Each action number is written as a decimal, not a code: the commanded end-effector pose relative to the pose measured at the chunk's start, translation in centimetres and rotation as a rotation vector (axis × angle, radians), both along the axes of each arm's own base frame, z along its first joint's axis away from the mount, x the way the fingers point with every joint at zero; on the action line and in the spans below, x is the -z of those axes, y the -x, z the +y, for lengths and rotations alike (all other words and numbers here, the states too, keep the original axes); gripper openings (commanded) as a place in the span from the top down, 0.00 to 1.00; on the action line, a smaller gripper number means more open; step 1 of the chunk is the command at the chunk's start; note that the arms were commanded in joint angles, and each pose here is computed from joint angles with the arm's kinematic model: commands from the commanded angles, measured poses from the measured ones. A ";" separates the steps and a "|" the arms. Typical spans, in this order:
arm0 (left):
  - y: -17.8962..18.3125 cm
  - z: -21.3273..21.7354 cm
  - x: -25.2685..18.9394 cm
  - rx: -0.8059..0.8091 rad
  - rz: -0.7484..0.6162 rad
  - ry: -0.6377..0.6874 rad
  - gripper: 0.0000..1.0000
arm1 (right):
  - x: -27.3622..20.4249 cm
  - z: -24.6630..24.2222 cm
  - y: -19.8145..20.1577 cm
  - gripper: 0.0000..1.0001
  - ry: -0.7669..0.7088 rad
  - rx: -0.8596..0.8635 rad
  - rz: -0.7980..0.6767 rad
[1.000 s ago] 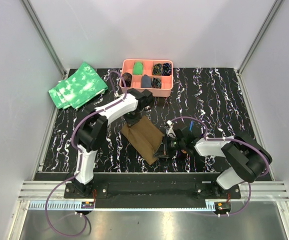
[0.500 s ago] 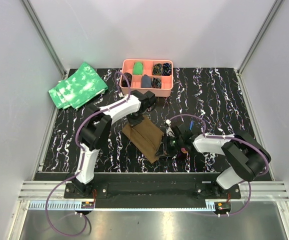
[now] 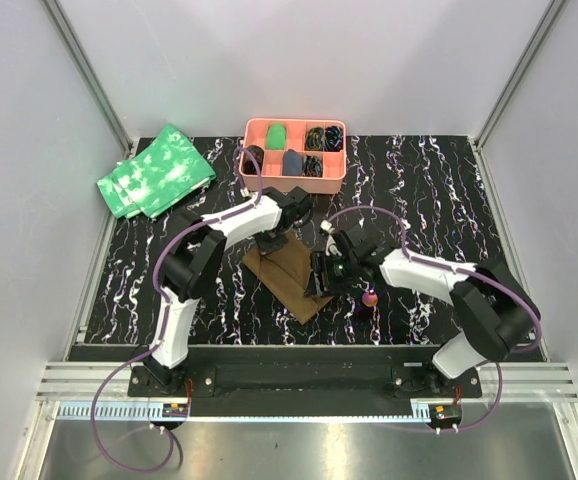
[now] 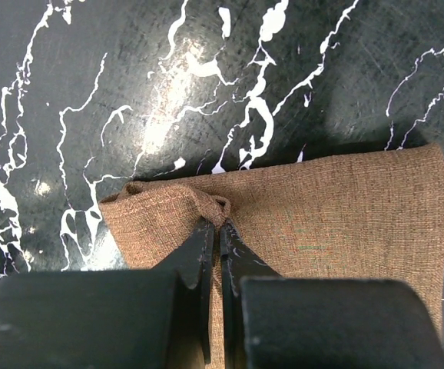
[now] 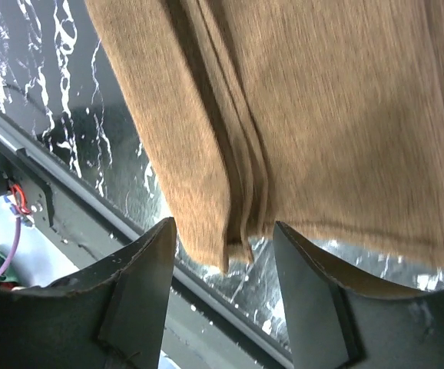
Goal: Fold the napkin into a case and place the utensils inside
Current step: Fold the lower triangle-folded napkin at the center of the board, then smooth out the 2/3-rectangle-folded napkin at the center of the board.
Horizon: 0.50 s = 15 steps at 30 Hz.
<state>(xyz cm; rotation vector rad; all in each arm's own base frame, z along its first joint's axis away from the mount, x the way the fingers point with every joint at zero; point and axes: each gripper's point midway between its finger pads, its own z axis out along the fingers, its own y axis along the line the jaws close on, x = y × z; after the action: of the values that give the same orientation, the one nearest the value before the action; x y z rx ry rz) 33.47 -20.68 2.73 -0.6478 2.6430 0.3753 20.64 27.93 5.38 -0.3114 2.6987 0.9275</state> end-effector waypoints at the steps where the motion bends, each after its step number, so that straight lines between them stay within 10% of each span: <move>1: -1.1 -0.2 -2.4 0.037 -0.094 0.019 1.00 | 0.1 0.8 -1.3 0.37 0.015 -0.043 -0.029; 8: -1.6 -0.4 -3.2 0.068 -0.124 0.035 0.94 | 2.2 1.2 -0.6 0.47 -0.004 -0.046 0.033; 15: -2.0 -0.9 -4.3 0.093 -0.154 0.066 0.73 | 3.3 0.6 1.0 0.78 -0.021 -0.037 0.076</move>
<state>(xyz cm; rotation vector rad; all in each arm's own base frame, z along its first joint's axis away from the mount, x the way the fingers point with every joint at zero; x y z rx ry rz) 34.27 -21.22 4.13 -0.5641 2.6158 0.2832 20.34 28.44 1.96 -0.3342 2.7722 0.9391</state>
